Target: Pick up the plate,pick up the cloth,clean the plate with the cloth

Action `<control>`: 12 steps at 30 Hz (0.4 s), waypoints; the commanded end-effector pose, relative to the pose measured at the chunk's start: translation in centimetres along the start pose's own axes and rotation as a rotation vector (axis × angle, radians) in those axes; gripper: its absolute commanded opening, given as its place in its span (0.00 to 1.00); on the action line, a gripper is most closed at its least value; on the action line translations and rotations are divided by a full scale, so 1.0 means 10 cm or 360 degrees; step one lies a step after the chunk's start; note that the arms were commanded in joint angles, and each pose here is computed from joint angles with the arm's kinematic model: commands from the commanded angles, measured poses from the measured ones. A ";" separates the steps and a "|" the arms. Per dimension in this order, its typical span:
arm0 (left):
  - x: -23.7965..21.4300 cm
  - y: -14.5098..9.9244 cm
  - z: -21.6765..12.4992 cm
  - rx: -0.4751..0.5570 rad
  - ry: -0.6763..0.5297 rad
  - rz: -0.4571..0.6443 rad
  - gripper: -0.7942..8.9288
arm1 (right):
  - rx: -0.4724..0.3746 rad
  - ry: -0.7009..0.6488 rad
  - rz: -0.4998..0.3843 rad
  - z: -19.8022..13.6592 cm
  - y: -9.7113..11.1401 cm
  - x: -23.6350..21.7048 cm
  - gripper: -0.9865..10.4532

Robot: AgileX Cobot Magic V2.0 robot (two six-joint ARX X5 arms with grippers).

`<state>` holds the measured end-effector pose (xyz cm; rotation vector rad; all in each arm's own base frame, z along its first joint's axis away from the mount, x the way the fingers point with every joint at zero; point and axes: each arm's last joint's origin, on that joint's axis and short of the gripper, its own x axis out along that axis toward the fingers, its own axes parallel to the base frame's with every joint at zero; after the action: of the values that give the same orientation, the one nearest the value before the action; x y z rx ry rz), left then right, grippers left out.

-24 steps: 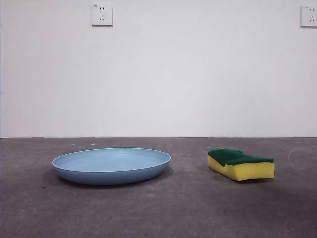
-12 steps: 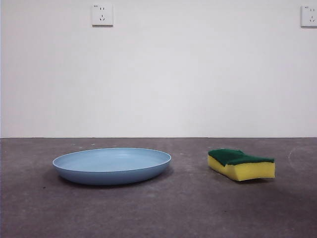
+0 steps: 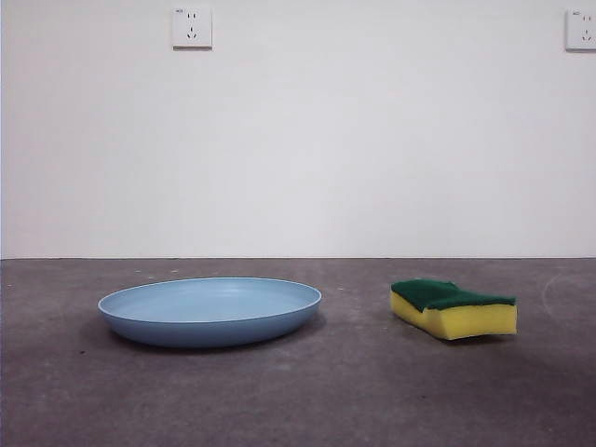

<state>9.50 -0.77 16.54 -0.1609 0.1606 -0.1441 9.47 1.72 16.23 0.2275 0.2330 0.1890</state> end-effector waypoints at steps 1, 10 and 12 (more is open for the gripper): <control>-0.02 -0.03 0.16 -0.0149 -0.0024 -0.0003 0.07 | 0.0066 -0.0037 0.0014 0.21 0.05 -0.03 0.08; 0.18 -0.08 0.63 -0.0177 0.0171 0.0033 0.07 | 0.0044 0.0142 0.0043 0.83 0.21 0.15 0.08; 0.28 -0.08 0.72 -0.0134 0.0232 0.0034 0.07 | 0.0026 0.0206 0.0082 0.95 0.25 0.25 0.08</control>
<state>12.80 -0.95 23.23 -0.2538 0.2951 -0.1270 13.25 2.54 25.00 0.2541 0.3413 0.2395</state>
